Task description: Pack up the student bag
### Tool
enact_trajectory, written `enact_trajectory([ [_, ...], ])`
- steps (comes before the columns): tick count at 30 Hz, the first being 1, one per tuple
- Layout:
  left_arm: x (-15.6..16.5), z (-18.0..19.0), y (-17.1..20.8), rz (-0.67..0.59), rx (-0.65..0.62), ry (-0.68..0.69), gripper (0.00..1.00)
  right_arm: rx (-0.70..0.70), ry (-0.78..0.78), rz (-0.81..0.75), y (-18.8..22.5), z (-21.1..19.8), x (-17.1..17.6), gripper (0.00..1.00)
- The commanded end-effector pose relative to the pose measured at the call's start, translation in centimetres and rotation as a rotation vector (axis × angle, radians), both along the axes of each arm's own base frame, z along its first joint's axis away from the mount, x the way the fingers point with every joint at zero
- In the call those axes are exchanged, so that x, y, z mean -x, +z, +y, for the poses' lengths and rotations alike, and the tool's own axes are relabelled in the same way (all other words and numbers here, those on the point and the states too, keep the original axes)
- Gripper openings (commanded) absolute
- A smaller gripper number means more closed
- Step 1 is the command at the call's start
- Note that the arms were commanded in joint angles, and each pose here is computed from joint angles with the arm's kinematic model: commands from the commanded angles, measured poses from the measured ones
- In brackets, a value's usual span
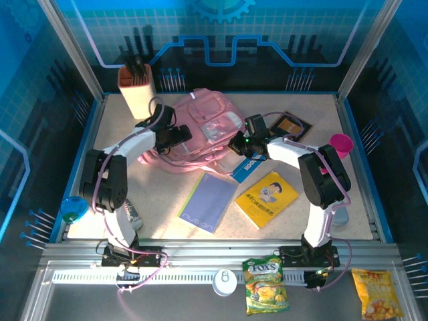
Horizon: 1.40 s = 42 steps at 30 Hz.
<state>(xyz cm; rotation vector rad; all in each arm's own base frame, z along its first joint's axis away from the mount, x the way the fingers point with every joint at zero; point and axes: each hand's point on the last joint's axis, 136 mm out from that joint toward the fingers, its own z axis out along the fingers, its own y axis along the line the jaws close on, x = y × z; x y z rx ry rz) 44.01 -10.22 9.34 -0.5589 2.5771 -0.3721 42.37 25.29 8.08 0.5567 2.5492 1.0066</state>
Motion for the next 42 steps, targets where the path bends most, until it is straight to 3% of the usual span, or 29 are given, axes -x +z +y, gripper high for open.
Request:
enact_trajectory([
  [1,3.1,-0.2,3.5,-0.030,-0.105,-0.041,0.92,-0.081,0.034,-0.072,3.5,2.1,-1.0,0.07],
  [8,9.3,-5.8,4.6,-0.043,-0.105,-0.133,0.80,-0.158,0.056,-0.101,5.8,3.2,-1.0,0.06],
  [14,11.1,-10.4,4.4,-0.108,-0.145,-0.206,0.71,-0.173,0.073,-0.075,7.6,3.5,-0.5,0.05],
  [19,10.9,-12.3,3.5,-0.156,-0.293,-0.221,0.60,-0.192,0.086,-0.060,8.7,3.9,-0.3,0.05],
  [27,8.6,-13.5,2.2,-0.163,-0.334,-0.161,0.40,-0.234,0.098,-0.068,9.8,4.4,-0.1,0.05],
  [32,7.0,-14.2,1.4,-0.170,-0.378,-0.145,0.35,-0.253,0.101,-0.068,10.2,4.6,-0.1,0.05],
  [42,6.1,-13.0,1.3,-0.194,-0.456,-0.087,0.33,-0.259,0.111,-0.077,10.7,4.6,0.0,0.04],
])
